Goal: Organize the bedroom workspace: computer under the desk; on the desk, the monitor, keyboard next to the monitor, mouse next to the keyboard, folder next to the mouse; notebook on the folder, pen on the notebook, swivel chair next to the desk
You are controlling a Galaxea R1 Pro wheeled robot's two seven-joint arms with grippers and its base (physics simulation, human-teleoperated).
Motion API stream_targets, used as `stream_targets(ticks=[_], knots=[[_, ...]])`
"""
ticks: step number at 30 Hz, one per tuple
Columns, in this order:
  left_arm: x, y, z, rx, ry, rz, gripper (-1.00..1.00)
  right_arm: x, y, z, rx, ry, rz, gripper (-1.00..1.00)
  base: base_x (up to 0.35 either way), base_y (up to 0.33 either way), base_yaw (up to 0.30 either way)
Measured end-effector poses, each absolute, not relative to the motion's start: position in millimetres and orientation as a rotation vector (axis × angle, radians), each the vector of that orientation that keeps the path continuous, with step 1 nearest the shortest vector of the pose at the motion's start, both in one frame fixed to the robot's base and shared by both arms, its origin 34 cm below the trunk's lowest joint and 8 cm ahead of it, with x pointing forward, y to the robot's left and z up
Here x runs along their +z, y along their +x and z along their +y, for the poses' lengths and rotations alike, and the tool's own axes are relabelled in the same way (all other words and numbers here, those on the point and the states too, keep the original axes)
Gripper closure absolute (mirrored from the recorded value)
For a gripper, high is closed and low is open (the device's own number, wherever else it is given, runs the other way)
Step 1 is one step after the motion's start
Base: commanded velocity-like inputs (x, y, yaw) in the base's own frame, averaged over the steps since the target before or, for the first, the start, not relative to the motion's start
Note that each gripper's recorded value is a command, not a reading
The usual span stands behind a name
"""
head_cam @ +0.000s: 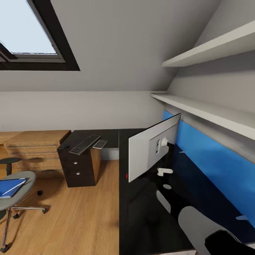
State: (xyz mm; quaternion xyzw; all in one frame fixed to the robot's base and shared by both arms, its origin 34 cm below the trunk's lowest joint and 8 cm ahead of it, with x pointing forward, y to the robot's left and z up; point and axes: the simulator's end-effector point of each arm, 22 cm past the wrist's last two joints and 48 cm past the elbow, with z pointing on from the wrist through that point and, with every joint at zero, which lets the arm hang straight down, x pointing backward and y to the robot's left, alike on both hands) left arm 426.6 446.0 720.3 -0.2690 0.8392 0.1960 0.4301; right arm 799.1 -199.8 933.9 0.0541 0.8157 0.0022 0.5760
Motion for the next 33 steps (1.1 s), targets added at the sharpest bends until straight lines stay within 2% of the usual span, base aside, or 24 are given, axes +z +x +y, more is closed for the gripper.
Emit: stream_targets(ticks=[6, 16, 23, 33], knots=[[710.3, 422.4, 428.7, 0.467, -0.661, 2.125, -1.0, 967.9, 779.6, -181.0, -0.067, 0.199, 1.903, -1.0, -0.004, 0.01, 0.0], [708.5, 422.0, 424.2, 0.46, -0.662, 2.129, -1.0, 997.4, 756.8, -115.8, -0.053, 0.082, 1.922, -1.0, 0.0, 0.001, 0.0], [703.7, 428.9, 392.6, 0.402, -0.568, 2.164, -1.0, 1013.4, 745.8, -65.3, -0.07, -0.058, 1.847, -1.0, 0.0, 0.233, 0.0], [698.2, 426.1, 383.0, 0.391, -0.534, 2.187, -1.0, 1011.5, 743.7, -55.0, -0.061, -0.082, 1.793, -1.0, 0.0, 0.287, 0.0]])
